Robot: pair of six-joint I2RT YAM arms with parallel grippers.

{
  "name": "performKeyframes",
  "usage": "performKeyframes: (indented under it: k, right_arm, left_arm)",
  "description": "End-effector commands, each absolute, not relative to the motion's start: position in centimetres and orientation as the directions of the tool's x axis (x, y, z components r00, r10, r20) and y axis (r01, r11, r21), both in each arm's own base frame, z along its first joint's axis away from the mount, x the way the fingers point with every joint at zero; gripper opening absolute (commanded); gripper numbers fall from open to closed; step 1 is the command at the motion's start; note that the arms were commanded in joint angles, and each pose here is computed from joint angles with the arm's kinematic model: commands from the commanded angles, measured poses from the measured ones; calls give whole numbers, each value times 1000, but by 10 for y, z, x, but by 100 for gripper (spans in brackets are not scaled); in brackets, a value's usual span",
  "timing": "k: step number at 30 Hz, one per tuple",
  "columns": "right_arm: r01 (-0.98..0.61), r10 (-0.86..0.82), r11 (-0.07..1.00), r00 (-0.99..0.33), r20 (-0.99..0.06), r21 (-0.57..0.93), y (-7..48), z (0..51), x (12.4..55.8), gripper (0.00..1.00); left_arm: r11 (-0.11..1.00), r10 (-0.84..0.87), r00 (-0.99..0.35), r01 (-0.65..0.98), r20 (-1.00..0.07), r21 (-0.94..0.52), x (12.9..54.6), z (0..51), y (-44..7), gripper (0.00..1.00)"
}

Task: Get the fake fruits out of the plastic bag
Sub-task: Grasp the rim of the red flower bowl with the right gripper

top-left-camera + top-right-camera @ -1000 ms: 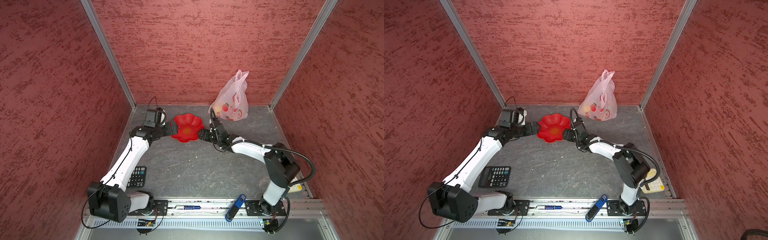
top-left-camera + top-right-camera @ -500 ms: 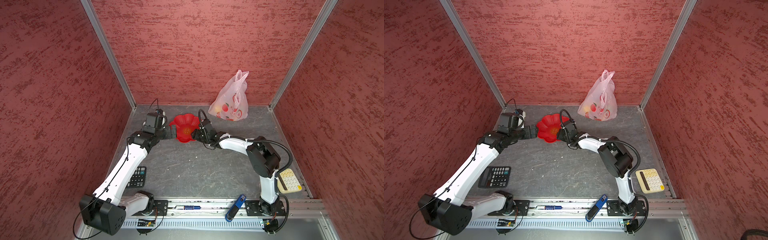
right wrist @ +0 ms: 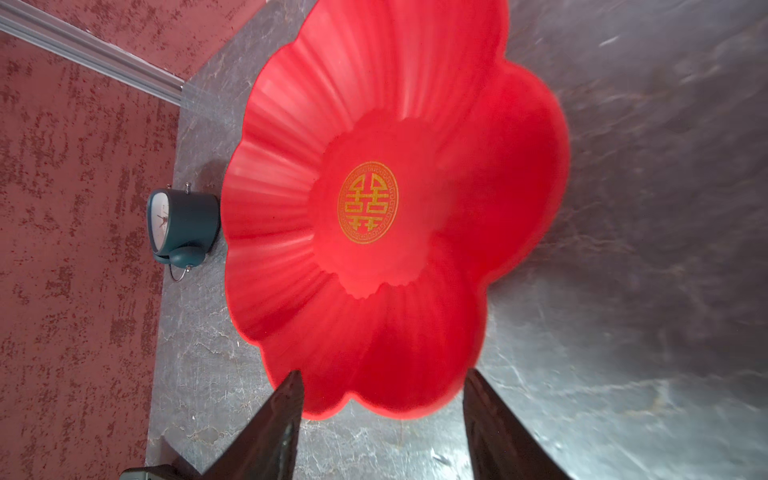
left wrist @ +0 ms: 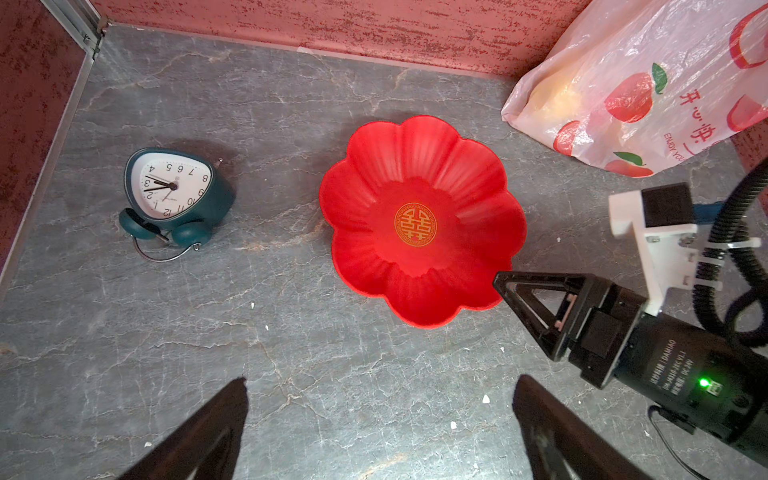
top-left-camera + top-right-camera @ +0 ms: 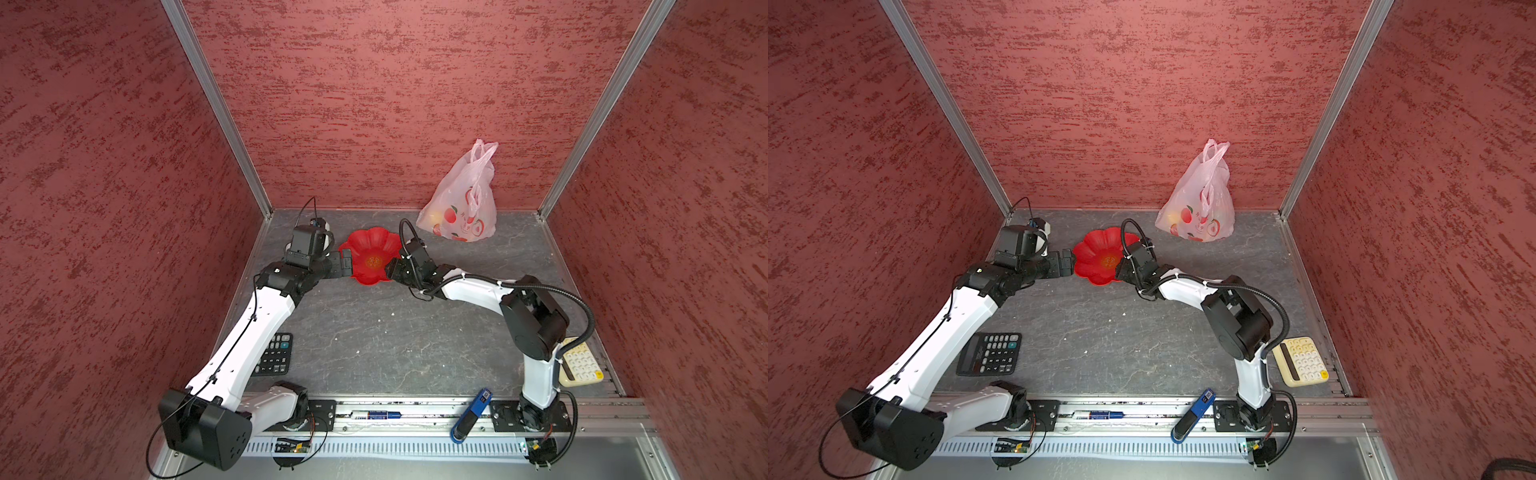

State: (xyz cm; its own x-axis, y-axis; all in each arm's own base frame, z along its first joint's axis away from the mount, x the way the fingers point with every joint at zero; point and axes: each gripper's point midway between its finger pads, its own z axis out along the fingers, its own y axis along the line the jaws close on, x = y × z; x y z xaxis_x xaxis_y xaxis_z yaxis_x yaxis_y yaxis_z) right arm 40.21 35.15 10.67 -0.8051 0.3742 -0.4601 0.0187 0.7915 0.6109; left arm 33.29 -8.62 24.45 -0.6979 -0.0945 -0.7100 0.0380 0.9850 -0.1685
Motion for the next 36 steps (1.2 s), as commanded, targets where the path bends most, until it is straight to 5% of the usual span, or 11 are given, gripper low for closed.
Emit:
performKeyframes:
  k: [1,18,36]
  right_arm:
    - [20,391,810,-764,-514,586,339,123,404,62]
    - [73,372,853,-781,-502,518,336,77,416,56]
    - [84,410,807,-791,-454,584,351,53,436,32]
  left_arm:
    - [987,-68,-706,55,-705,-150,332,239,-89,99]
    - [988,-54,-705,67,-707,-142,331,239,-91,99]
    - [988,-45,-717,71,-696,-137,333,234,-93,99]
